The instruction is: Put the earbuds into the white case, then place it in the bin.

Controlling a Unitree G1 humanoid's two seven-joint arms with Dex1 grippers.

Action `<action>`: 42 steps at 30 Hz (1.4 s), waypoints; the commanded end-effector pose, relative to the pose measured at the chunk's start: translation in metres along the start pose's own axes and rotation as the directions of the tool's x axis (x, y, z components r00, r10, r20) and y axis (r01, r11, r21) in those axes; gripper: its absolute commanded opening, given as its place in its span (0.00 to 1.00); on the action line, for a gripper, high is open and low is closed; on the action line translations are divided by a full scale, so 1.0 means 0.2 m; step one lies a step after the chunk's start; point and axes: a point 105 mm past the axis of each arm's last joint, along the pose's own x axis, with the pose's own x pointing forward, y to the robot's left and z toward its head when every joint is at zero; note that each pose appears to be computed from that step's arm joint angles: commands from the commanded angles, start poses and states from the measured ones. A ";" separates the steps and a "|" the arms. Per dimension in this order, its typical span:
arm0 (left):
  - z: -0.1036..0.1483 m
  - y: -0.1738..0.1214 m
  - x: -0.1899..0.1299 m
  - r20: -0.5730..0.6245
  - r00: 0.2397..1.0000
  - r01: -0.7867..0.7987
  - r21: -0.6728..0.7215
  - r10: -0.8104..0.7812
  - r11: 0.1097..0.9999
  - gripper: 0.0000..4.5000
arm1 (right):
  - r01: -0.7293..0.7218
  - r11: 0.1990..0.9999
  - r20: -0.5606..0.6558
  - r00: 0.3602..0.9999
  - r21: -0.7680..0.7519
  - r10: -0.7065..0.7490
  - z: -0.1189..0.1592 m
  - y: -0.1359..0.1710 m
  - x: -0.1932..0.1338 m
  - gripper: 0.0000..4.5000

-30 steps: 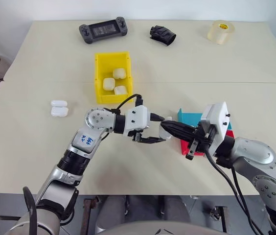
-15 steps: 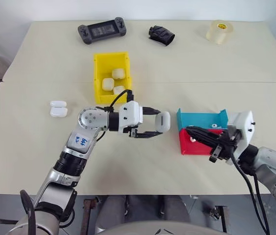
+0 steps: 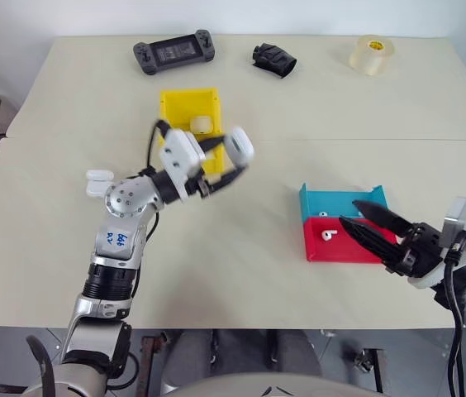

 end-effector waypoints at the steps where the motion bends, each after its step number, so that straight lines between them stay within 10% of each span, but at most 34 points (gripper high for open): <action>1: 0.10 0.17 0.01 0.031 0.987 -0.161 0.066 0.160 0.985 0.61 | 0.009 0.998 0.022 1.000 -0.064 -0.007 0.04 0.01 0.00 0.74; 5: 0.06 0.32 0.03 -0.044 0.974 -0.219 0.053 0.221 0.974 0.61 | 0.013 0.997 0.030 0.999 -0.077 -0.011 0.04 0.01 0.01 1.00; 12: -0.06 0.43 0.03 -0.206 0.942 -0.273 -0.012 0.265 0.962 0.61 | 0.011 0.995 0.058 0.998 -0.099 -0.005 0.07 0.02 0.05 1.00; 18: -0.02 0.36 0.05 -0.170 0.968 -0.195 -0.048 0.184 0.980 1.00 | 0.006 0.995 0.068 0.998 -0.096 0.000 0.07 0.03 0.06 1.00; 31: -0.01 -0.03 -0.44 -0.143 0.916 0.372 -0.059 -0.376 0.927 1.00 | -0.100 0.989 -0.016 0.995 -0.113 0.099 0.03 -0.04 0.04 1.00; 42: -0.05 0.02 -0.73 -0.263 0.923 0.268 -0.081 -0.280 0.960 1.00 | -0.190 0.956 -0.113 0.979 -0.225 0.168 0.02 -0.13 -0.03 1.00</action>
